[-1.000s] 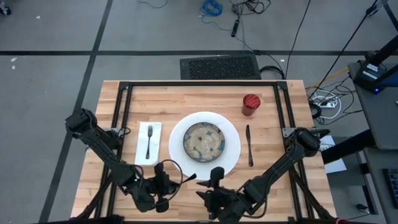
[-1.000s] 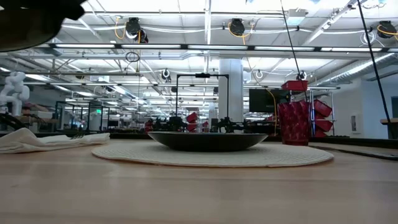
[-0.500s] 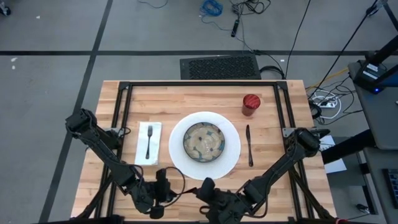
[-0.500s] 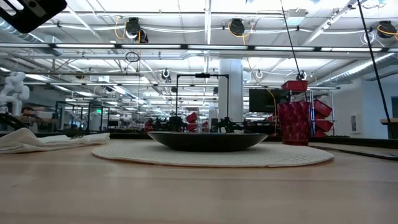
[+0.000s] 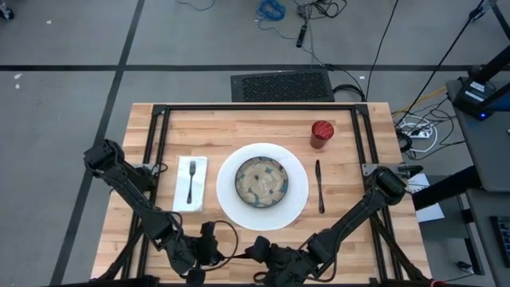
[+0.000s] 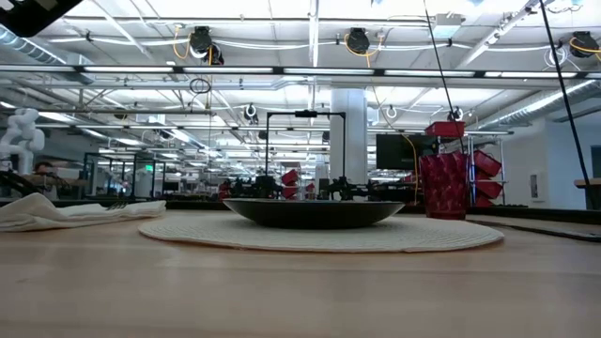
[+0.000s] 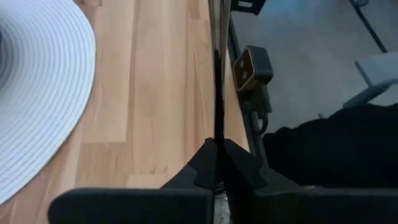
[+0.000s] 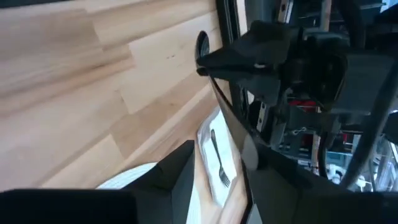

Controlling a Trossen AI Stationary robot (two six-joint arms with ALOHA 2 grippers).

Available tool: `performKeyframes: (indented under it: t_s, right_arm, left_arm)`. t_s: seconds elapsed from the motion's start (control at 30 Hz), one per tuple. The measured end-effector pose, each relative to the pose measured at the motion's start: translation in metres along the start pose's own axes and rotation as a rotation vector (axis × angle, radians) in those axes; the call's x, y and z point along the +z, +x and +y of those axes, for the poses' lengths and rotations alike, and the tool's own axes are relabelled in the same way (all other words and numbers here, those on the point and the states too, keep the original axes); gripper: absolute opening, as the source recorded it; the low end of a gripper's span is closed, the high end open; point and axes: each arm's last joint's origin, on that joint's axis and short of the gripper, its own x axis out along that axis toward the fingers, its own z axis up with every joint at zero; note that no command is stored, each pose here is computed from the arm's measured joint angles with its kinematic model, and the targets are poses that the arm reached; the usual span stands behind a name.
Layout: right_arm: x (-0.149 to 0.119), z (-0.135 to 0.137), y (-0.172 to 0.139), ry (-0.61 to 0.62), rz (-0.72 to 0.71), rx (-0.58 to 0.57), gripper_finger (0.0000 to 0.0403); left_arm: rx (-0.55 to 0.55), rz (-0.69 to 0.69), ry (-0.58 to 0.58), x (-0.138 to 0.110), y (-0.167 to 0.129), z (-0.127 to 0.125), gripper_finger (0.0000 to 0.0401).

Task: Set table place
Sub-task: Put the black spoon to the right of the black knife

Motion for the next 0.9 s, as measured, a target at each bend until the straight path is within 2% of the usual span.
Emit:
performKeyframes:
  t_s: [0.17, 0.27, 0.67, 0.9]
  right_arm:
    - [0.007, -0.006, -0.003, 0.049, -0.048, -0.052, 0.0104]
    - [0.011, -0.005, -0.006, 0.028, -0.070, -0.063, 0.0093]
    - [0.010, -0.006, -0.006, 0.026, -0.071, -0.061, 0.0084]
    - [0.008, -0.007, -0.002, 0.092, -0.114, -0.009, 0.0075]
  left_arm:
    - [-0.006, 0.011, 0.006, -0.001, 0.000, -0.001, 0.0000]
    - [-0.012, 0.009, 0.022, -0.001, -0.001, -0.002, 0.0000]
    - [-0.011, 0.012, 0.027, -0.002, -0.001, -0.002, 0.0000]
    - [-0.013, 0.015, 0.030, -0.002, -0.001, -0.002, 0.0000]
